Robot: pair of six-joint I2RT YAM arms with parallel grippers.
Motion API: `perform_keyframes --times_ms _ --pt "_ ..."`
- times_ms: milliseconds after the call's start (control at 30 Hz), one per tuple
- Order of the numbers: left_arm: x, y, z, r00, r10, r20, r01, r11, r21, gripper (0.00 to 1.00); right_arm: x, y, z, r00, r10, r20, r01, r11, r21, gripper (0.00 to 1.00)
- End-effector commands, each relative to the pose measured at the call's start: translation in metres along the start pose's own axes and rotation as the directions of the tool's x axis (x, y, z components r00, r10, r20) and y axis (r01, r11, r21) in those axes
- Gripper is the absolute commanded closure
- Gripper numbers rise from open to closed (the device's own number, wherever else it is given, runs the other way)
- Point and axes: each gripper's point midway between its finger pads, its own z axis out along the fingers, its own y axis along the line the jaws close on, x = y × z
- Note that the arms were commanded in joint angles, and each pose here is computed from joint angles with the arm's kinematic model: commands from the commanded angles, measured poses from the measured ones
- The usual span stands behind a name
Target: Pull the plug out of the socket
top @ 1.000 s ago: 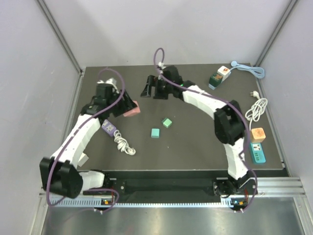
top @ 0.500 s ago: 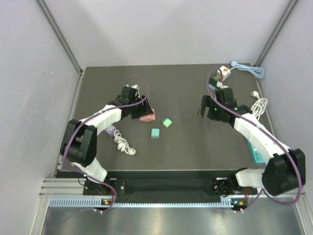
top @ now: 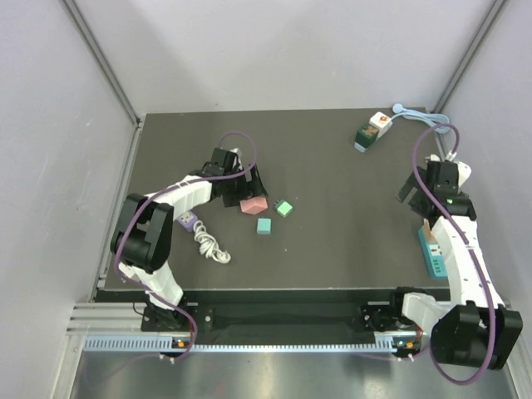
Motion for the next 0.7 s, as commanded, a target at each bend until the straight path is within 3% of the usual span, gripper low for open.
perform_keyframes --times_ms 0,367,467,667 --pt "-0.033 -0.037 -0.027 0.995 0.027 0.093 -0.035 0.996 0.082 0.02 -0.012 -0.028 -0.007 0.999 0.04 0.033 -0.043 0.994 0.097 0.0" --pt "-0.059 -0.08 -0.09 0.973 0.096 0.211 -0.12 0.988 0.102 0.02 -0.021 -0.04 -0.013 0.992 0.121 0.021 -0.122 0.983 0.14 0.0" --pt "-0.057 -0.103 -0.1 0.958 0.131 0.256 -0.173 0.973 0.15 0.02 -0.021 -0.04 -0.013 0.992 0.124 0.008 -0.124 0.984 0.127 0.0" --pt "-0.015 -0.181 -0.083 0.964 0.206 0.171 -0.258 0.888 0.381 0.14 -0.021 -0.046 -0.013 0.988 0.154 -0.007 -0.151 0.979 0.137 0.0"
